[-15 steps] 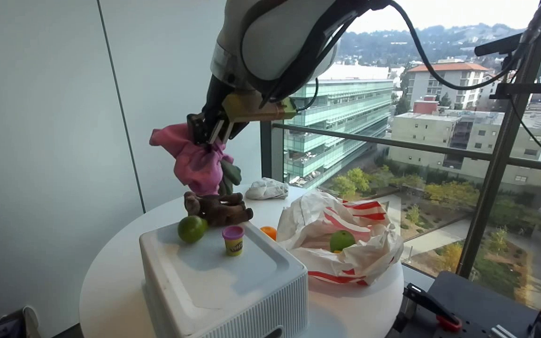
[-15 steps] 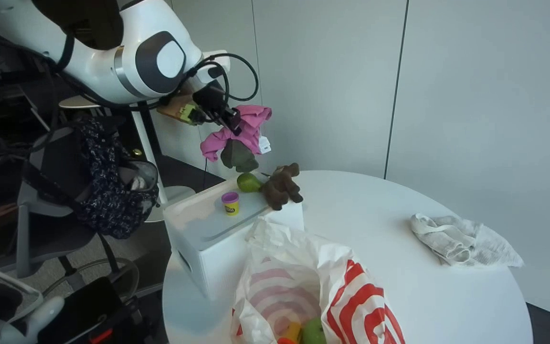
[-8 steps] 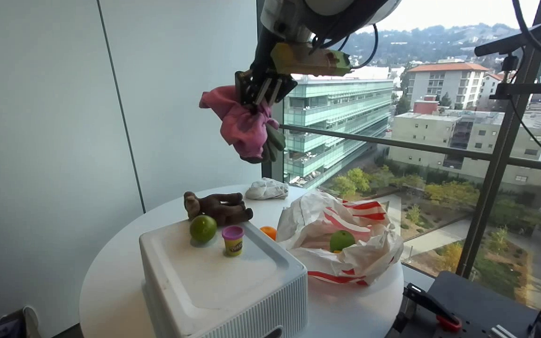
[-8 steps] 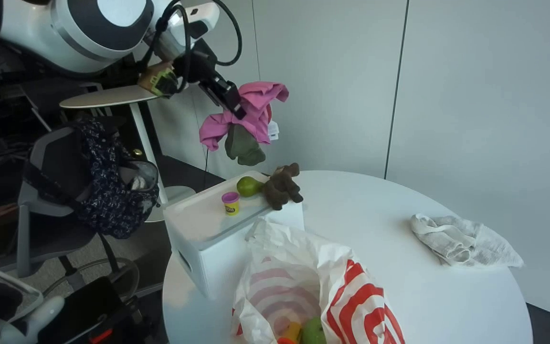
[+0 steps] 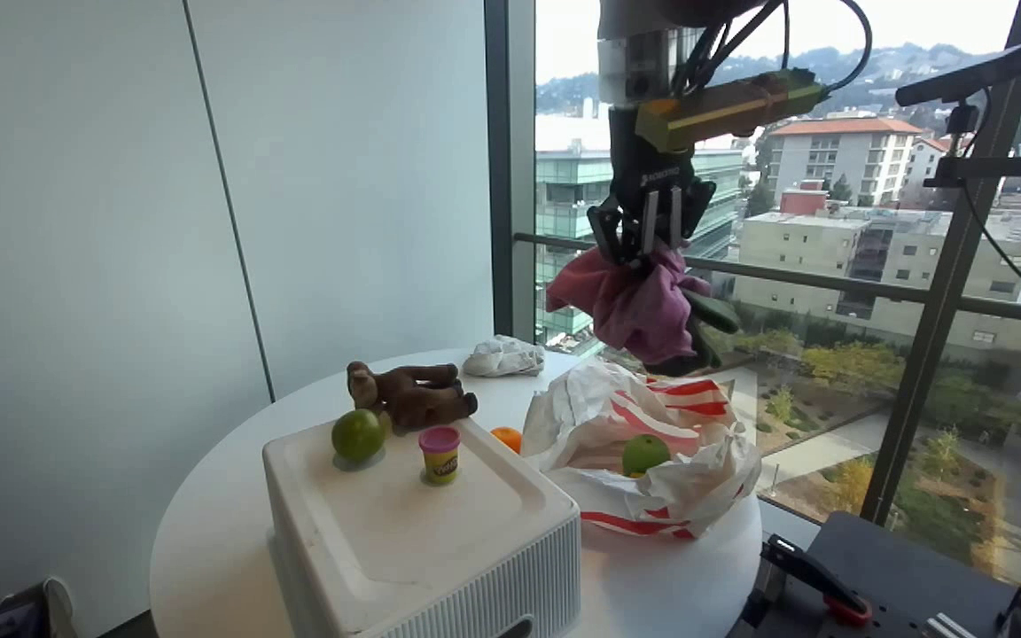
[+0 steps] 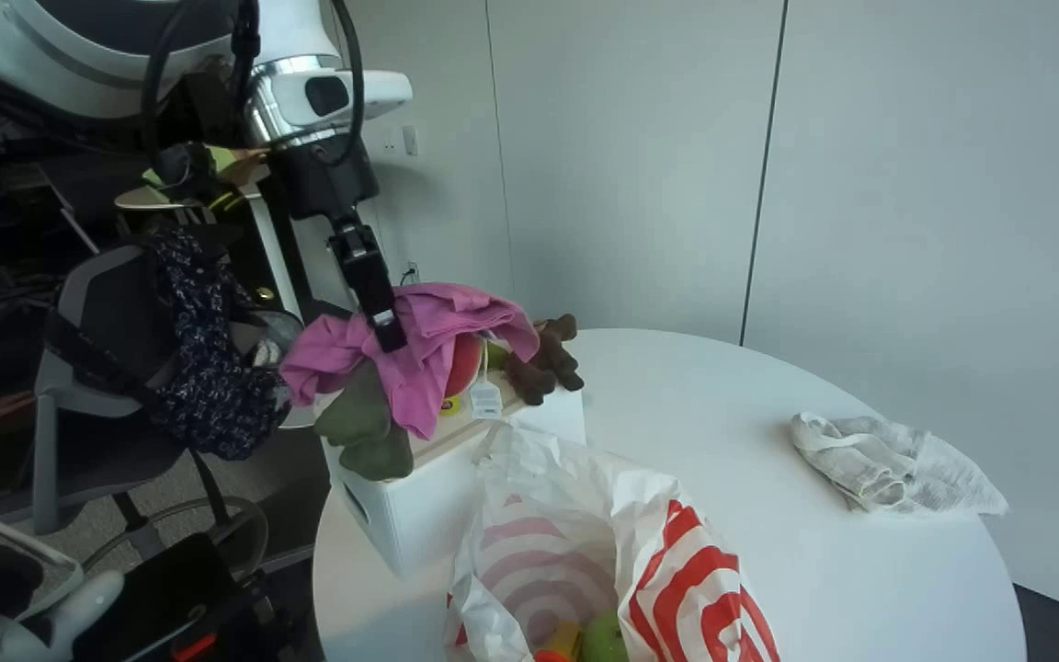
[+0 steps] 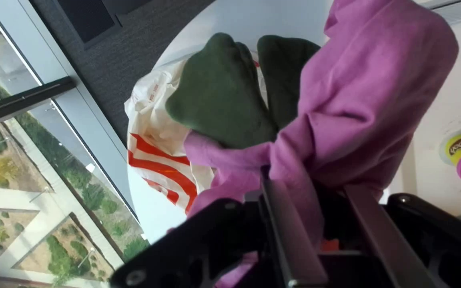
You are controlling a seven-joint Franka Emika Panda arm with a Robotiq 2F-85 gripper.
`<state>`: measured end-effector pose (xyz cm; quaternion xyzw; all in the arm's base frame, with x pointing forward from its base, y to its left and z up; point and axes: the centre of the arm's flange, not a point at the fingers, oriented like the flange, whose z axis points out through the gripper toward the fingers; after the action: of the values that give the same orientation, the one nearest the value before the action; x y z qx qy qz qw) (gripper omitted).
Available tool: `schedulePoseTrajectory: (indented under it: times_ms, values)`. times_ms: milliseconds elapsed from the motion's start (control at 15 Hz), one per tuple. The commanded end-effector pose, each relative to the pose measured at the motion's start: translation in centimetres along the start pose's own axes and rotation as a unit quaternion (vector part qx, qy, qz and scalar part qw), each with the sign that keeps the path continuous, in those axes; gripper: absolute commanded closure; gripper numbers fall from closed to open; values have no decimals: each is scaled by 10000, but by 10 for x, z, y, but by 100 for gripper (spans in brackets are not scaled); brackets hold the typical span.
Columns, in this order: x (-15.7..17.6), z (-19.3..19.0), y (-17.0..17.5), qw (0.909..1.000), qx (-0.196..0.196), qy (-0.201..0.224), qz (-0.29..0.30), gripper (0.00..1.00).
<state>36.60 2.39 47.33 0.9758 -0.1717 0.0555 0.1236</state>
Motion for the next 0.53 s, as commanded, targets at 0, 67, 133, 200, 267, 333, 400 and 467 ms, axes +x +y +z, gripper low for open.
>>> schedulePoseTrajectory:
  times_ms: [0,67,133,200,267,333,400,467]
  values:
    - [-7,31,16,9943,-337,-997,177,91]
    - [-4,49,18,9905,-432,-1300,146,91]
    - [0,66,20,9859,-512,-1586,148,91]
    - [7,86,18,9811,-548,-1854,87,91]
    - [14,106,15,9762,-578,-2092,5,91]
    - [22,128,12,9713,-646,-2289,-73,91]
    - [28,145,10,9678,-751,-2399,-115,91]
    - [34,162,7,9646,-843,-2494,-168,91]
